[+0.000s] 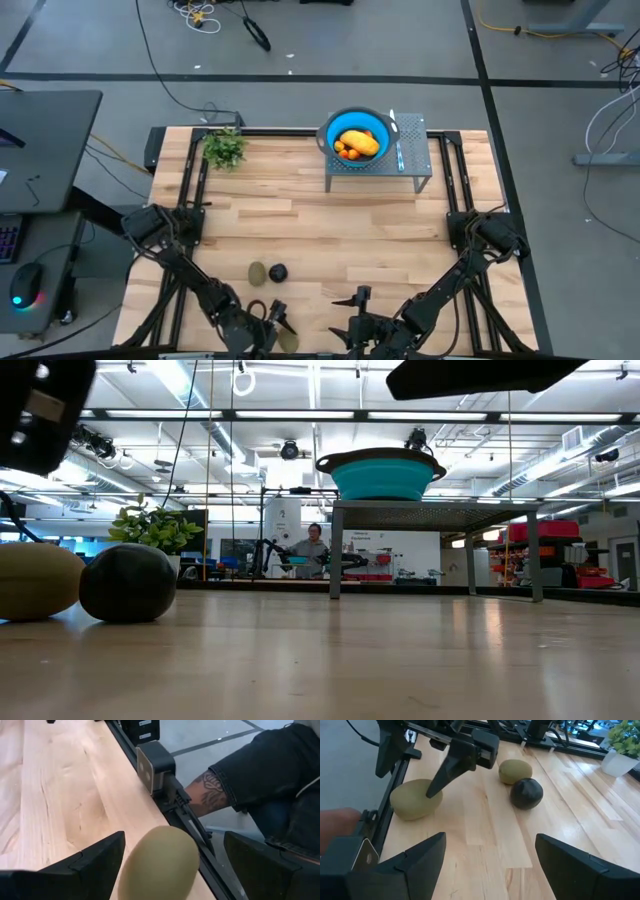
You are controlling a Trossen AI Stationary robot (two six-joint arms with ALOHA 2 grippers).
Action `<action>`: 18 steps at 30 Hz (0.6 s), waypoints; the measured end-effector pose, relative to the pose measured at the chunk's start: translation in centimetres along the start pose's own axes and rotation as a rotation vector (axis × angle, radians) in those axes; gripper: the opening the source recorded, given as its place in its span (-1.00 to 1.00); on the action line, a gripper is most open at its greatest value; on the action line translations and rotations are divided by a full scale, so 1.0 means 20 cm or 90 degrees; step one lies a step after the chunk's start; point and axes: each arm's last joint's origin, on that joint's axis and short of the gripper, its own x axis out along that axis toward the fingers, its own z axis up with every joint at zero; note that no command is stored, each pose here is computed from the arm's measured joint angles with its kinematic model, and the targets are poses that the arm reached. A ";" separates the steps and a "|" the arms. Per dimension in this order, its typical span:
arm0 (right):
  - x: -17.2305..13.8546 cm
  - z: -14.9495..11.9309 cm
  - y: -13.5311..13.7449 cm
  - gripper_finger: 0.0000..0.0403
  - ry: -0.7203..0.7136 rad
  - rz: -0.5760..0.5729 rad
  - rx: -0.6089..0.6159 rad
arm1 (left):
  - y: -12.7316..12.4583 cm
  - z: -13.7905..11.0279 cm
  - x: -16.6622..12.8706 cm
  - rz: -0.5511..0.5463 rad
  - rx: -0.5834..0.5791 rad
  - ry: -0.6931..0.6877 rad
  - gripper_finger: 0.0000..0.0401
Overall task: Pick & Place Fruit
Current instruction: Put the brown kiwi into the blue strainer bowl
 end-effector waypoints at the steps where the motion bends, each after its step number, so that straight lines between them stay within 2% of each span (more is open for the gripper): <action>1: 0.00 0.00 0.00 0.58 0.000 0.000 0.000 | 0.00 0.00 0.00 -0.001 -0.001 0.001 0.75; 5: 0.00 0.00 0.00 0.58 0.000 0.000 0.000 | 0.02 0.00 0.01 -0.009 -0.006 0.006 0.75; 11: 0.00 0.00 0.00 0.58 0.001 0.004 0.000 | 0.02 -0.08 0.09 -0.037 -0.005 0.029 0.75; 14: 0.00 0.00 0.00 0.58 0.002 0.004 0.000 | 0.02 -0.11 0.13 -0.024 0.008 0.037 0.75; 18: 0.00 0.00 0.00 0.58 0.002 0.004 0.000 | 0.03 -0.08 0.14 -0.005 0.011 0.019 0.75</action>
